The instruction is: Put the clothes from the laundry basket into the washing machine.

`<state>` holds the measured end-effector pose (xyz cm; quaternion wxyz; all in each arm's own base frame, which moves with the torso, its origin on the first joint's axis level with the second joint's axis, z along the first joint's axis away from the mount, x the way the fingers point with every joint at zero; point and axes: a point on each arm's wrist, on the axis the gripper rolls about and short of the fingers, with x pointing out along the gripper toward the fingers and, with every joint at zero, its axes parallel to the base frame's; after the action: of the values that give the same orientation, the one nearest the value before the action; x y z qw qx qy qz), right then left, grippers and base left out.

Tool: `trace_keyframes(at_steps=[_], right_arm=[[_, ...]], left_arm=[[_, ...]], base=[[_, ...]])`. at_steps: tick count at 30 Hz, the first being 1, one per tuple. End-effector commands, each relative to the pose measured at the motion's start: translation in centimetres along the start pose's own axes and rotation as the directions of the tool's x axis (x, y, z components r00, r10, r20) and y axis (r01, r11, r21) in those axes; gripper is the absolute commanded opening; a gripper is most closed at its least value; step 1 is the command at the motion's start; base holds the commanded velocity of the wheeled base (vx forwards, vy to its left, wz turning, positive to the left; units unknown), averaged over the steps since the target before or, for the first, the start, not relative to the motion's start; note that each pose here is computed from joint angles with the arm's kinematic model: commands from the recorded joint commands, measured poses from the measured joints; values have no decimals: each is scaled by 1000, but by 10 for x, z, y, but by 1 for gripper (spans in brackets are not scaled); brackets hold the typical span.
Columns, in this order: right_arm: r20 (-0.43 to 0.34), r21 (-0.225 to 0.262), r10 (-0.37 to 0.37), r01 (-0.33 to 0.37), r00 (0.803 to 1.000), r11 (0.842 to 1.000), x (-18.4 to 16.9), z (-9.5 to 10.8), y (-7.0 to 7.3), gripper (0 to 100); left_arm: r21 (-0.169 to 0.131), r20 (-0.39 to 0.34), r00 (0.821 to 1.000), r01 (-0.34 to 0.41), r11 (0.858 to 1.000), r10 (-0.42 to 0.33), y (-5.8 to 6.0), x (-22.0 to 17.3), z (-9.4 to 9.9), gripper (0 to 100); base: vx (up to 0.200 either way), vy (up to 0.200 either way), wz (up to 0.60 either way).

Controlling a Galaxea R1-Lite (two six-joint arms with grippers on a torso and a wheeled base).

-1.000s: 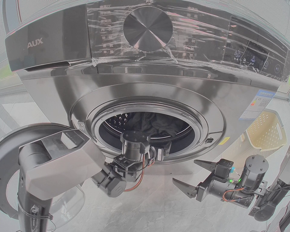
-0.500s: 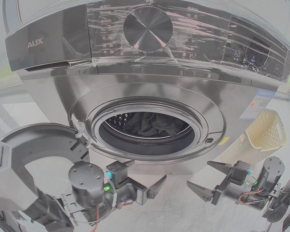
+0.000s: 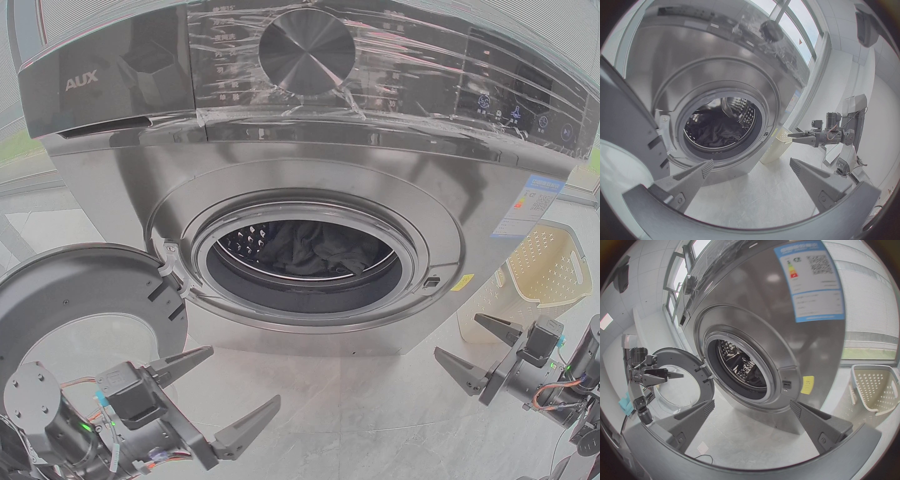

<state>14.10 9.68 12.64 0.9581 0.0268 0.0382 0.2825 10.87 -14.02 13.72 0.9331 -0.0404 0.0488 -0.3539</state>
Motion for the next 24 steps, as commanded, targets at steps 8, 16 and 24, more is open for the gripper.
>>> trace_keyframes(at_steps=[8,16,24], right_arm=[[-27,-3,-212,212,977,977,-60,7,-17,100],[8,6,-337,337,941,942,-96,7,-21,100],[38,7,-449,449,893,893,-134,-2,-20,100]], left_arm=[[18,147,975,-169,985,165,31,-61,15,100],[3,196,944,-270,963,264,42,-99,17,100],[-10,185,917,-358,934,354,45,-136,1,100]], base=[[-200,0,0],[-200,0,0],[-200,0,0]])
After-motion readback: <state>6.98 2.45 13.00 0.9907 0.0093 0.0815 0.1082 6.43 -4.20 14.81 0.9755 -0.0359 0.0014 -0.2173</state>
